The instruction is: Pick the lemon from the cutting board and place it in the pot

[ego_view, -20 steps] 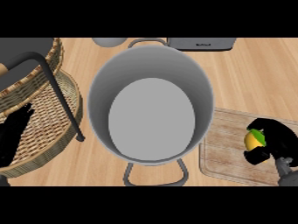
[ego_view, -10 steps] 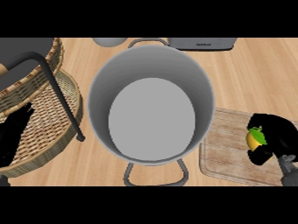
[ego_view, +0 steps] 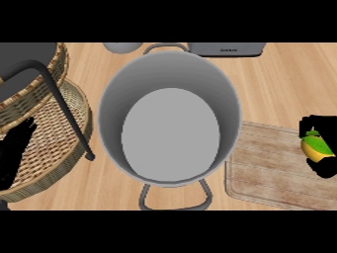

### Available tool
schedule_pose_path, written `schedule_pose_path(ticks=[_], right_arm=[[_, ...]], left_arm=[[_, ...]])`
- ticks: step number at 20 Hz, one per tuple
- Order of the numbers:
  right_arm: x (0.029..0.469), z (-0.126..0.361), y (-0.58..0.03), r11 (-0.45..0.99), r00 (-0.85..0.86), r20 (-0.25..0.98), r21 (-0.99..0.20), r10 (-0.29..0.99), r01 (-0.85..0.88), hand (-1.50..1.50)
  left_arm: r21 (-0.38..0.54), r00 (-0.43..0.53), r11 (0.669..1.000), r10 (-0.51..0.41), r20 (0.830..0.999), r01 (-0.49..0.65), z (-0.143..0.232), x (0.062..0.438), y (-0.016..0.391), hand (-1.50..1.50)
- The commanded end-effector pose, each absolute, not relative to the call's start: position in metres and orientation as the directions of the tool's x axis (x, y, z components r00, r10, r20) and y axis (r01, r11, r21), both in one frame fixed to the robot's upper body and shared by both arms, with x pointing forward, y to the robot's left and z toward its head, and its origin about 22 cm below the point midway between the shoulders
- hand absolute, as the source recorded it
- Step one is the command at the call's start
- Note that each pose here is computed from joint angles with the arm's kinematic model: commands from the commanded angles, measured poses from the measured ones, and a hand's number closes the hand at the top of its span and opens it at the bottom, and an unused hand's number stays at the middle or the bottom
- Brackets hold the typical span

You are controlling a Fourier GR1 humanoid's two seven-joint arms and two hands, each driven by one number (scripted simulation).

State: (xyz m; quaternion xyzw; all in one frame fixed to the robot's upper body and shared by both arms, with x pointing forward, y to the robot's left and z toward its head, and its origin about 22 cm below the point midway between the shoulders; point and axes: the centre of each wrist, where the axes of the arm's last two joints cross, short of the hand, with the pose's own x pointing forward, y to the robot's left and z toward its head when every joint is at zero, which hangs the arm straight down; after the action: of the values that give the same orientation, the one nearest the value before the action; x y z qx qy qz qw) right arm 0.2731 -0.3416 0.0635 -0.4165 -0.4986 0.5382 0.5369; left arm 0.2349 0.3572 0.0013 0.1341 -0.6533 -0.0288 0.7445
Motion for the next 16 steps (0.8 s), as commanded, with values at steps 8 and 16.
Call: schedule_pose_path(ticks=[8,16], right_arm=[[0.290,0.150,-0.333,0.447,-0.406,0.331,-0.864,0.852,0.232,1.50],[0.267,0.230,-0.309,0.548,-0.564,0.321,-0.784,0.761,0.293,1.50]], left_arm=[[0.404,0.370,0.886,-0.306,0.877,-0.226,-0.001,0.226,0.375,0.00],[0.418,0.377,0.878,-0.314,0.871,-0.233,0.000,0.236,0.371,0.00]])
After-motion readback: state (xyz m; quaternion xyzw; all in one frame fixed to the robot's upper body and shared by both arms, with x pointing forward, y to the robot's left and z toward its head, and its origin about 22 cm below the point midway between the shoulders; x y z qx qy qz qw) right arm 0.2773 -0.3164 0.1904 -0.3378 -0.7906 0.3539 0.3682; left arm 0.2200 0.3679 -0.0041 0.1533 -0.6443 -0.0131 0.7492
